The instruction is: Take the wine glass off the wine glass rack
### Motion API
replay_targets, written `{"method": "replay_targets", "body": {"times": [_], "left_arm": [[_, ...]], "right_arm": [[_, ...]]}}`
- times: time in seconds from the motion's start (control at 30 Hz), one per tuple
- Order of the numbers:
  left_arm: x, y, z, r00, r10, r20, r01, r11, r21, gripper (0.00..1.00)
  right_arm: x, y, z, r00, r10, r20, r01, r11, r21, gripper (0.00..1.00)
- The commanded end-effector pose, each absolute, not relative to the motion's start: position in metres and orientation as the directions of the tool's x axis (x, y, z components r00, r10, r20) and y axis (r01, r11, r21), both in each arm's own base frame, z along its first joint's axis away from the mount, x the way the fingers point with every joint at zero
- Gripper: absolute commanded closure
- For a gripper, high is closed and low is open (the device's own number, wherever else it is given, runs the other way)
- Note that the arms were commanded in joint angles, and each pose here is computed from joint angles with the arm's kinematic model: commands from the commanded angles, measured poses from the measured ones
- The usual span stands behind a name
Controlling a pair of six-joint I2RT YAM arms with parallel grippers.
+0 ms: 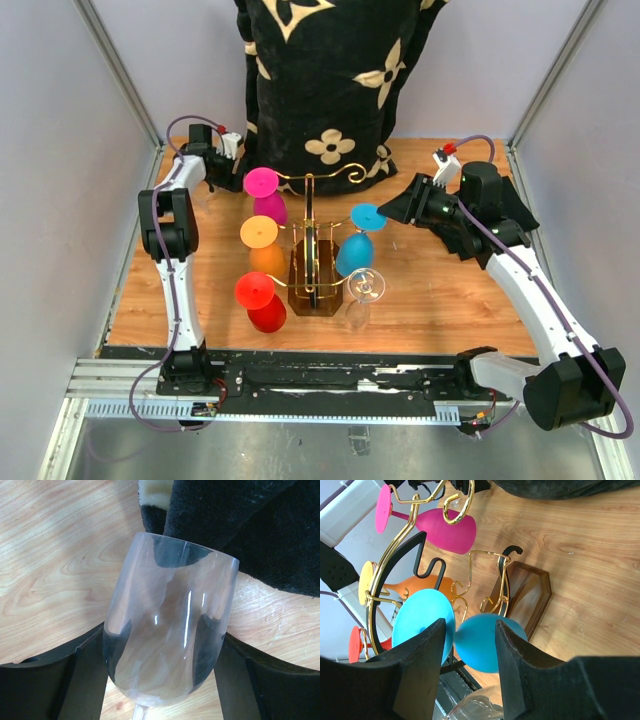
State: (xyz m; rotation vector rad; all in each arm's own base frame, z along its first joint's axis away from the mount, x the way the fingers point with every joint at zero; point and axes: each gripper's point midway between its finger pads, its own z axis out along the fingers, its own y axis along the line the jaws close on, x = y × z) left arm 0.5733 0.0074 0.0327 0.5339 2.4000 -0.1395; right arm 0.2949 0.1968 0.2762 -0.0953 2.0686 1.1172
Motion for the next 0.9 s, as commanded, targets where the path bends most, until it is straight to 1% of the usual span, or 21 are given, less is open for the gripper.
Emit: {"method": "replay_targets", "body": {"times": [0.0, 0.03, 0.07, 0.23, 0.3, 0.5, 0.57, 0.73, 0.87], "left_arm": [[0.589, 0.005, 0.056, -0.658, 0.308, -0.687, 0.389, 0.92, 0.04, 0.63], [0.592, 0.011, 0.056, -0.662, 0.293, -0.69, 0.355, 0.933, 0.056, 0.8], [0.595, 0.015, 0.057, -0.663, 0.279, -0.694, 0.326, 0.943, 0.068, 0.89], [0.598, 0.034, 0.067, -0.649, 0.264, -0.714, 0.228, 0.962, 0.148, 0.98], [0.599, 0.045, 0.082, -0.627, 0.25, -0.738, 0.168, 0.968, 0.185, 0.99], [0.597, 0.08, 0.15, -0.498, 0.147, -0.855, -0.005, 0.985, 0.172, 0.99], [0.59, 0.085, 0.159, -0.456, 0.145, -0.878, -0.037, 0.983, 0.182, 0.99], [0.572, 0.089, 0.176, -0.335, 0.099, -0.937, -0.096, 0.986, 0.138, 1.0], [0.559, 0.081, 0.171, -0.282, 0.067, -0.957, -0.095, 0.991, 0.097, 0.99]], "right_arm": [[0.294, 0.194, 0.265, -0.718, 0.271, -0.641, -0.38, 0.618, 0.688, 0.55], [0.294, 0.194, 0.265, -0.717, 0.271, -0.642, -0.382, 0.617, 0.687, 0.55], [0.294, 0.194, 0.265, -0.716, 0.272, -0.643, -0.382, 0.618, 0.687, 0.55], [0.293, 0.194, 0.265, -0.715, 0.271, -0.644, -0.386, 0.615, 0.687, 0.55], [0.292, 0.194, 0.265, -0.715, 0.271, -0.644, -0.388, 0.613, 0.688, 0.55], [0.29, 0.194, 0.27, -0.701, 0.277, -0.657, -0.4, 0.61, 0.684, 0.55], [0.29, 0.194, 0.272, -0.698, 0.279, -0.659, -0.403, 0.607, 0.685, 0.55], [0.29, 0.194, 0.273, -0.695, 0.281, -0.662, -0.407, 0.605, 0.685, 0.55], [0.29, 0.193, 0.273, -0.69, 0.283, -0.666, -0.407, 0.609, 0.681, 0.55]]}}
